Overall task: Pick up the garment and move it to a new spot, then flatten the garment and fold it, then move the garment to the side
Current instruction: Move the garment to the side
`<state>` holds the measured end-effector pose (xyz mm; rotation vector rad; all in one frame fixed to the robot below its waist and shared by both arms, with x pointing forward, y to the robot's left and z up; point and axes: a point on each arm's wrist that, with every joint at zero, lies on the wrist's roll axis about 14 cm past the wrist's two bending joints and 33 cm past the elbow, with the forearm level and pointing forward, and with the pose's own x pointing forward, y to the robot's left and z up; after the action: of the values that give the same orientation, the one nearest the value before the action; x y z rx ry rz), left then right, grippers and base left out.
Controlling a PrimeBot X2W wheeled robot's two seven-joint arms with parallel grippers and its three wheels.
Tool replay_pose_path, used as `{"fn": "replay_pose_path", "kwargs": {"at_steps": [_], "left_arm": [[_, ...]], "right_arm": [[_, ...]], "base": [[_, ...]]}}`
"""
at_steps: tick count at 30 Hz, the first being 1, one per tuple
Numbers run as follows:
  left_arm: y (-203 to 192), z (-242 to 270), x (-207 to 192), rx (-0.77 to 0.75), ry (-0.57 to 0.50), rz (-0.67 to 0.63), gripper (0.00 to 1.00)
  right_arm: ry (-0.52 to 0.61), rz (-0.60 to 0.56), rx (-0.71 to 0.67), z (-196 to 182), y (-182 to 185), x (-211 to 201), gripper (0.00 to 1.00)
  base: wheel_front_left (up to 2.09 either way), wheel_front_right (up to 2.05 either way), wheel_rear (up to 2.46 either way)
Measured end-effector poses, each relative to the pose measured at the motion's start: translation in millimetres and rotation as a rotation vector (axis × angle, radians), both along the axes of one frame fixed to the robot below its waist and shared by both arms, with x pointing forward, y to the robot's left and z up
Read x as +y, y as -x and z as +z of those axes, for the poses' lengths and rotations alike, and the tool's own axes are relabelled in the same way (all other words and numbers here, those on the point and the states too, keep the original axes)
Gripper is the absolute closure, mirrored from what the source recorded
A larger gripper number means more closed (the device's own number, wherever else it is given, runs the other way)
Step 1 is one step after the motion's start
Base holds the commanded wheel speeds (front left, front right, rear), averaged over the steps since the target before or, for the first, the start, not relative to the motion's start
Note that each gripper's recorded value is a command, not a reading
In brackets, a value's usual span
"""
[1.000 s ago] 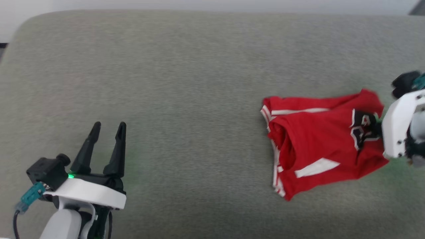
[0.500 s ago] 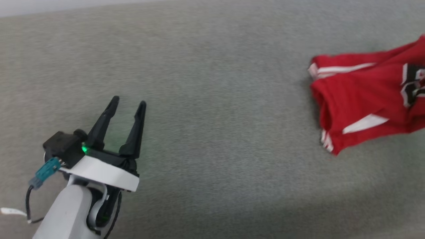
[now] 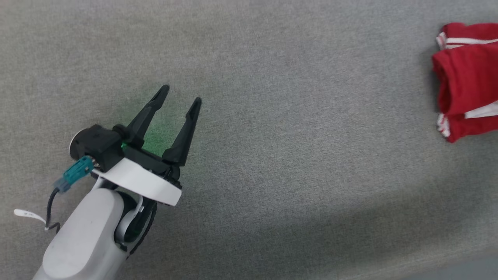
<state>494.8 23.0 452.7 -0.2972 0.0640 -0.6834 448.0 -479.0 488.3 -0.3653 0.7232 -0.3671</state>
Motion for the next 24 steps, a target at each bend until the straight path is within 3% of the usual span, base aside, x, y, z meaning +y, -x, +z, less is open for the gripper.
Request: {"fn": "replay_pose_path", "kwargs": {"at_steps": [6,14,15,16,17,18,19,24], "left_arm": [[-5.3,-8.0,-4.1,0.015,0.001,-0.019,0.0],[-10.1,-16.4,6.0,0.036,-0.007,0.002,0.0],[-10.7,-16.9,7.7,0.037,-0.008,0.006,0.0],[-11.4,-17.1,9.3,0.036,-0.01,0.01,0.0],[-12.0,-16.8,10.4,0.035,-0.01,0.014,0.0],[-12.9,-15.9,11.3,0.033,-0.009,0.018,0.0],[-12.9,-15.9,11.3,0.033,-0.009,0.018,0.0],[-15.9,-7.0,17.3,0.016,-0.001,0.041,0.0]], "right_arm": [[0.105,0.022,0.017,-10.7,-7.9,-11.1,1.0],[0.12,0.032,0.008,-34.7,-25.5,-6.7,1.0],[0.11,0.022,-0.001,-36.0,-27.2,-6.1,0.96],[0.106,0.017,-0.002,-37.2,-27.9,-5.7,0.69],[0.105,0.017,-0.008,-37.2,-29.1,-5.0,0.53],[0.092,0.004,-0.029,-35.0,-30.9,-5.2,0.16],[0.092,0.004,-0.029,-35.0,-30.9,-5.2,0.0],[0.059,0.006,-0.075,-28.3,-39.7,5.0,0.0]], "base": [[0.0,0.0,0.0],[0.0,0.0,0.0],[0.0,0.0,0.0],[0.0,0.0,0.0],[0.0,0.0,0.0],[0.0,0.0,0.0],[0.0,0.0,0.0],[0.0,0.0,0.0]]}}
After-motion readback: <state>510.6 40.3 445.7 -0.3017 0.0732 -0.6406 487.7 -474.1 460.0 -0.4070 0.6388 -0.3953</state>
